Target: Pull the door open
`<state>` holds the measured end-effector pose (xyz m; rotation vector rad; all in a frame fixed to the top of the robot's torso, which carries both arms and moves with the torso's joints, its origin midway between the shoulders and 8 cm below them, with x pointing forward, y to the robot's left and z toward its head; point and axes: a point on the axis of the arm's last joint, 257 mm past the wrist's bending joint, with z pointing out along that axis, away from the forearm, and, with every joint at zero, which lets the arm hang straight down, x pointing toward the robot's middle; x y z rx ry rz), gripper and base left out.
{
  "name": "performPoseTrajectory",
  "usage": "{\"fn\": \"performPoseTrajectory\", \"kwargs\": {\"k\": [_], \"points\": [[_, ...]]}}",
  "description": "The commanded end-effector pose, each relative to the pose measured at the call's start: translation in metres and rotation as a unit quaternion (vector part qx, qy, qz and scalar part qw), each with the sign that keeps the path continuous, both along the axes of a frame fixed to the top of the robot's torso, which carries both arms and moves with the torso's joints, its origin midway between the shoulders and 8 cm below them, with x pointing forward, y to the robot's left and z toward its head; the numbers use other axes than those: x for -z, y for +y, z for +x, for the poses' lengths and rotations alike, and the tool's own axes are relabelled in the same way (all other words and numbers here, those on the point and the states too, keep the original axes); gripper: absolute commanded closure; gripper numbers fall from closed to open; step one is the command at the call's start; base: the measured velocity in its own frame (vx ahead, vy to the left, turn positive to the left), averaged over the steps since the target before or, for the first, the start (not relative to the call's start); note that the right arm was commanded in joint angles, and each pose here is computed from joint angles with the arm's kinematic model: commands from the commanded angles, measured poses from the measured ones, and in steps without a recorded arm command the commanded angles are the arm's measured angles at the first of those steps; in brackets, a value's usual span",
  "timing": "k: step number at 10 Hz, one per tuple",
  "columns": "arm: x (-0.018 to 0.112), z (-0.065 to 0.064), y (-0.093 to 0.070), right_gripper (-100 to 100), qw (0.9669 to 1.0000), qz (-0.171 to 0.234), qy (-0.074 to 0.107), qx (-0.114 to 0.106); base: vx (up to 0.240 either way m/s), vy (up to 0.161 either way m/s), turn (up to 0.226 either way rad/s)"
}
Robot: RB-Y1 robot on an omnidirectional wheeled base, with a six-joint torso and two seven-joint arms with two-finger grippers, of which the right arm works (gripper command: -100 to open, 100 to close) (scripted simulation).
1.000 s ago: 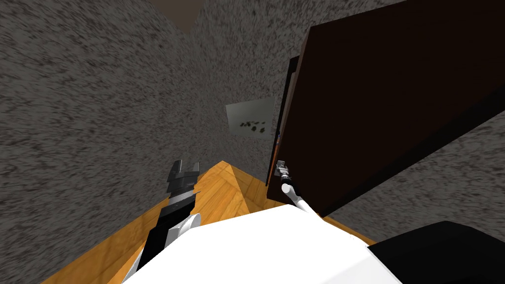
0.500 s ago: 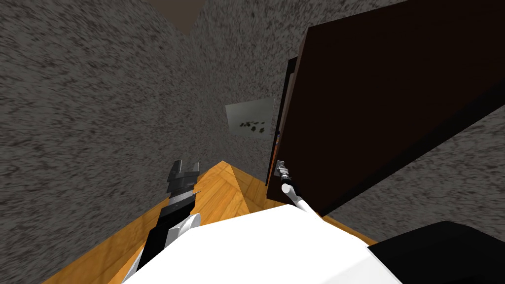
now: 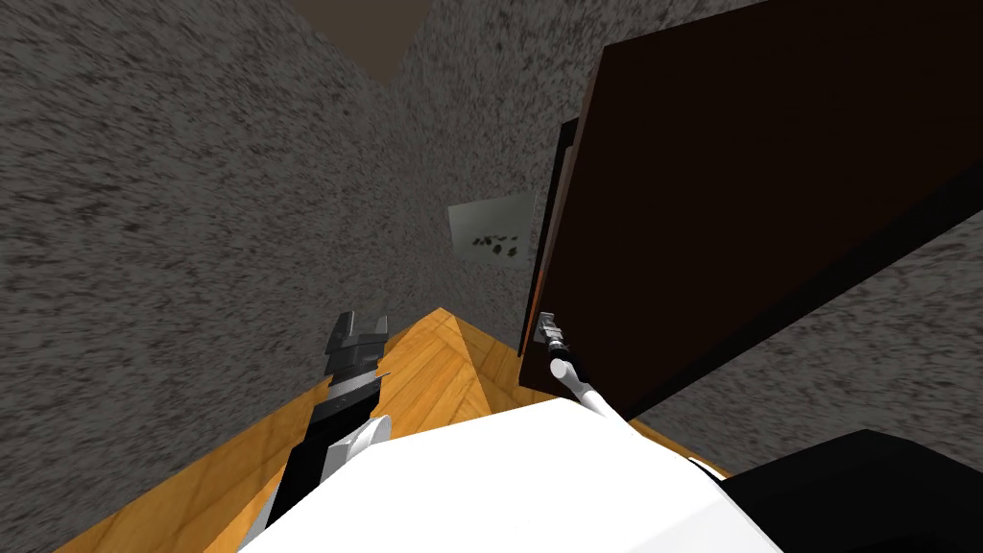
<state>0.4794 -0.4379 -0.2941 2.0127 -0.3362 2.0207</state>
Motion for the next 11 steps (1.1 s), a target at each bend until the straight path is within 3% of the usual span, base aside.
{"fn": "performPoseTrajectory", "kwargs": {"k": [1,11], "points": [[0.002,-0.001,0.004,100,0.9999,0.006,0.0,-0.011,-0.254,-0.027,0.177],[0.003,-0.012,0.014,100,0.9987,0.012,0.001,-0.049,-0.205,-0.05,0.137]]}}
